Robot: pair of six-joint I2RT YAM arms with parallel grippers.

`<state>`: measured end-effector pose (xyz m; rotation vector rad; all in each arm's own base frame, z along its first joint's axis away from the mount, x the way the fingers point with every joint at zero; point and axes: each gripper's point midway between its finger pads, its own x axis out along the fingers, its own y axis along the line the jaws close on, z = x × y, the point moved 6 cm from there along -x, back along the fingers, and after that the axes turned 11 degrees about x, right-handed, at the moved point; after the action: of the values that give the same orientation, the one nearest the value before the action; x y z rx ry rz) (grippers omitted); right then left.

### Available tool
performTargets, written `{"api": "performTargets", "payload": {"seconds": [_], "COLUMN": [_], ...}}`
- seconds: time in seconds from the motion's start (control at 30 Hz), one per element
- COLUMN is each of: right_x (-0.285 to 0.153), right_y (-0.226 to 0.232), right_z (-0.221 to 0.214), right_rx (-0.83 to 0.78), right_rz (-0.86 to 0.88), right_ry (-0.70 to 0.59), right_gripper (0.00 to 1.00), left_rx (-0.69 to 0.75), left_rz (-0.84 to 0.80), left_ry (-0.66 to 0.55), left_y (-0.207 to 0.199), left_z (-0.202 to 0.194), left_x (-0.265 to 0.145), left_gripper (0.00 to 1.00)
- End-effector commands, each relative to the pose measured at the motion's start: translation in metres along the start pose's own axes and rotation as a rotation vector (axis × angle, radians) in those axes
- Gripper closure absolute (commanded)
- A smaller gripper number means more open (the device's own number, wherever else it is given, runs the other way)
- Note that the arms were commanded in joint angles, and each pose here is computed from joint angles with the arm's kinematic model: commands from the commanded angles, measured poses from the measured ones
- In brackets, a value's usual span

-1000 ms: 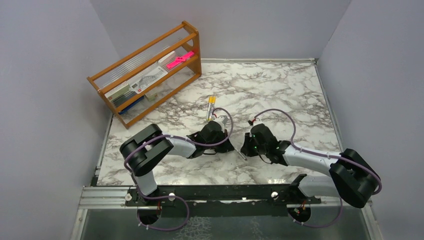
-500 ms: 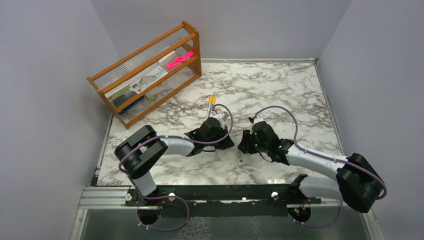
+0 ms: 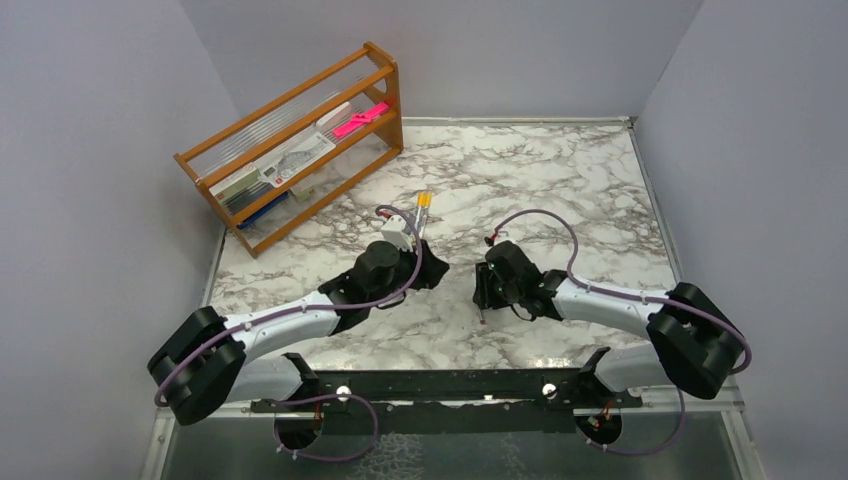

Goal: Insert the pens into the pen caps

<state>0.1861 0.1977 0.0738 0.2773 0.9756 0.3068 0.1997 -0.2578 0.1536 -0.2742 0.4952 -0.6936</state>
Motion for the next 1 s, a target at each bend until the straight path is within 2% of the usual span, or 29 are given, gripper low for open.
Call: {"api": "performTargets", "payload": {"seconds": [0.0,0.23,0.37,0.47,0.57,0.73,0.87,0.97], "right_x": [-0.001,0.004,0.012,0.014,0.006,-0.027,-0.067,-0.088], "right_y": [0.003,0.009,0.005,0.010,0.024,0.052,0.073,0.086], "right_z": [-0.002,-0.015,-0.023,-0.024,-0.013,0.020,0.044,0.055], "right_rx": [-0.022,-0.064,-0.047,-0.033,-0.021,0.040,0.060,0.036], "right_rz": [-0.051,-0.159,-0.208,-0.180,-0.071,0.158,0.411,0.538], "right_ry": [-0.007,0.033,0.072,0.075,0.018,-0.185,-0.371,-0.451], "right_gripper": [0.62,0.67,0.83,0.97,0.99,0.99,0.99,0.99], "left_rx": [0.038,0.039,0.032,-0.008,-0.054,-0.109,-0.149,-0.159], "left_rz": [0.130,0.176,0.177,0.148,0.069,-0.174,-0.365,-0.450], "left_ry": [-0.064,-0.044,-0.031,-0.031,-0.047,-0.080,-0.146,-0.173], "left_y": [0.022,0.034,0.036,0.035,0.030,0.006,-0.019,-0.031], "left_z": [0.004,-0.003,-0.006,-0.002,0.005,0.026,0.046,0.056], "left_x": [-0.011,-0.013,-0.013,-0.016,-0.019,-0.022,-0.029,-0.031], "left_gripper": [0.47,0.47,0.48,0.48,0.48,0.36,0.35,0.35]}}
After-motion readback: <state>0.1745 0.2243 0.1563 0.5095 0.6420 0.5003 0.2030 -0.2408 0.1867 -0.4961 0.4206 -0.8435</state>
